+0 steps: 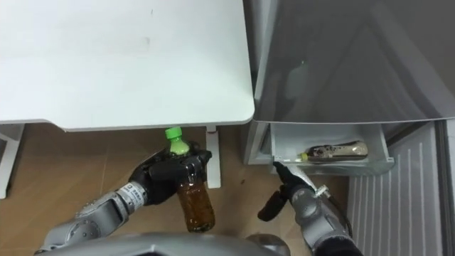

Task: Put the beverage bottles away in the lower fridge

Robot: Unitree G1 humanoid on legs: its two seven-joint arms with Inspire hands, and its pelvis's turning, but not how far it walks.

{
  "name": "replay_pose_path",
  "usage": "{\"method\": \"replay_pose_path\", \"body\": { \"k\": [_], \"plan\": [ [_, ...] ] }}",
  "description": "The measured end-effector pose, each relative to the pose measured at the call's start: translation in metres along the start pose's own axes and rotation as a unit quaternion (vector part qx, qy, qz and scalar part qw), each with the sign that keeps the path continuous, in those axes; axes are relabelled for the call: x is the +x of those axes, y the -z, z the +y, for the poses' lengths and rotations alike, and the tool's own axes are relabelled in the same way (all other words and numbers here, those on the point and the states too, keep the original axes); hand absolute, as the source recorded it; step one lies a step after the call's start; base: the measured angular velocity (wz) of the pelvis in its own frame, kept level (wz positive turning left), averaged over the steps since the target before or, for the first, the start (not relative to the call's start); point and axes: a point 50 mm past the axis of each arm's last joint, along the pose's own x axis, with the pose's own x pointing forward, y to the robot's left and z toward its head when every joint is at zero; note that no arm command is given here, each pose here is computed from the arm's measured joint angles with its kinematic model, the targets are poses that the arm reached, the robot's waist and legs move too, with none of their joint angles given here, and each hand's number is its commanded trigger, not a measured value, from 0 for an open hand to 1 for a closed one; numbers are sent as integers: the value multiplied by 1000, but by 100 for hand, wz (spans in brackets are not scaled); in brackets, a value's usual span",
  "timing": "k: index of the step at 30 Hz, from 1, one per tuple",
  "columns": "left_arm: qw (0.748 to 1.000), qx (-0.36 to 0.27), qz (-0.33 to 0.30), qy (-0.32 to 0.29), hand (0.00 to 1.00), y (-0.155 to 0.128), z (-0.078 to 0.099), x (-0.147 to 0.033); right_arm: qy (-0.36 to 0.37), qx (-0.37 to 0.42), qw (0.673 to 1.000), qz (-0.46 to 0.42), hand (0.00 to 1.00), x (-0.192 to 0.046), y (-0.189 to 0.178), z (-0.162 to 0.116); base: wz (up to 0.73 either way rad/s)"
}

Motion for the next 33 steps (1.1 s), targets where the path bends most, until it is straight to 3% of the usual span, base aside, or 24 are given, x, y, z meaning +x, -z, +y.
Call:
{"method": "replay_pose_path", "body": {
  "k": [14, 23, 33],
  "plan": [
    [999, 22, -44, 1, 100, -16, 0, 8, -87, 6, 989, -116, 0, -9, -49, 1, 0],
    [993, 102, -64, -6, 100, -32, -1, 11, -149, 12, 976, -155, 0, -13, -57, 6, 0],
    [980, 171, -99, 13, 100, -47, -14, 12, -226, 84, 947, -213, 0, -19, -69, 11, 0]
  ]
}}
